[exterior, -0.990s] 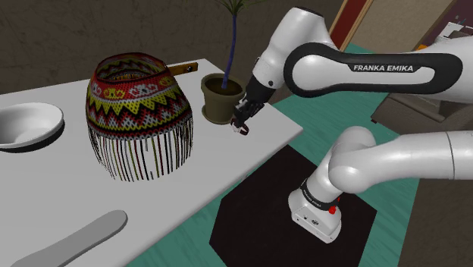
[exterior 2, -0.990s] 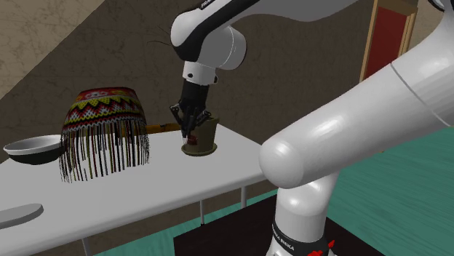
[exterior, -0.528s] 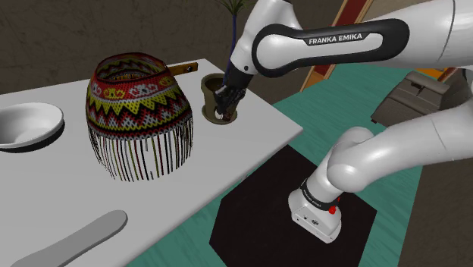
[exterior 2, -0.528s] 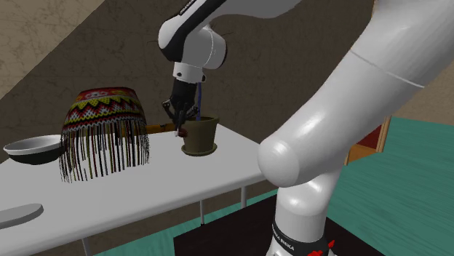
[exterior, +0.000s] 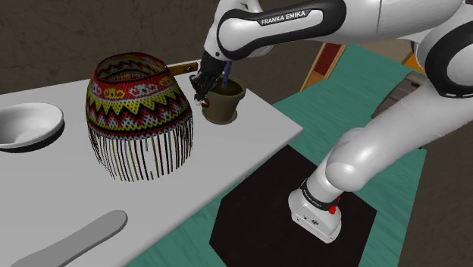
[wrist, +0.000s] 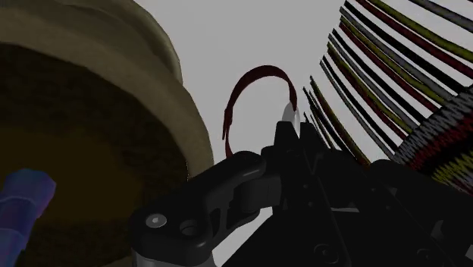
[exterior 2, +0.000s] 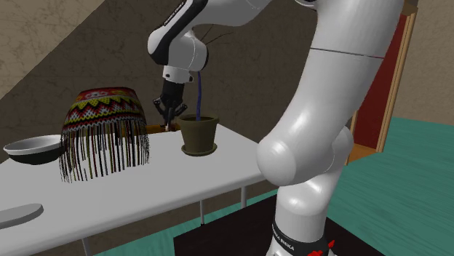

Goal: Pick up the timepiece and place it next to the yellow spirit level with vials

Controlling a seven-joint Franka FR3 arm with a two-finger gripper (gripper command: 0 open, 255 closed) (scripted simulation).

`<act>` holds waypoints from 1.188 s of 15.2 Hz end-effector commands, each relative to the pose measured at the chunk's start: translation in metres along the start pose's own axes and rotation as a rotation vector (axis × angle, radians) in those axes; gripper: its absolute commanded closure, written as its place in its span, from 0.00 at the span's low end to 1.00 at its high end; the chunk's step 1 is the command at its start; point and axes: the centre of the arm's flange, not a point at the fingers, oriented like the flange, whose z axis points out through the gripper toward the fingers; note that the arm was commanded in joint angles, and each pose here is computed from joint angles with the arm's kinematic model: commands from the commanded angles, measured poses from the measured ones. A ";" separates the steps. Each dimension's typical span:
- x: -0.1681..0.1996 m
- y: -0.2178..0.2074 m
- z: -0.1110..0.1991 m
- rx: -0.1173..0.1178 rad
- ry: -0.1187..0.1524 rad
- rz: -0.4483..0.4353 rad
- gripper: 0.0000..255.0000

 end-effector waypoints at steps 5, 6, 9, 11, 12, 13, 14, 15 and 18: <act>0.082 -0.007 0.013 0.000 0.000 0.001 1.00; 0.095 -0.009 0.015 0.000 0.000 0.001 1.00; 0.133 -0.014 0.022 0.000 0.000 0.001 1.00; 0.159 -0.017 0.027 0.000 0.000 0.001 1.00; 0.172 -0.018 0.029 0.000 0.000 0.001 1.00; 0.185 -0.020 0.032 0.000 0.000 0.001 1.00; 0.198 -0.021 0.034 0.000 0.000 0.001 1.00; 0.211 -0.023 0.036 0.000 0.000 0.001 1.00; 0.230 -0.023 0.050 0.000 0.000 0.001 1.00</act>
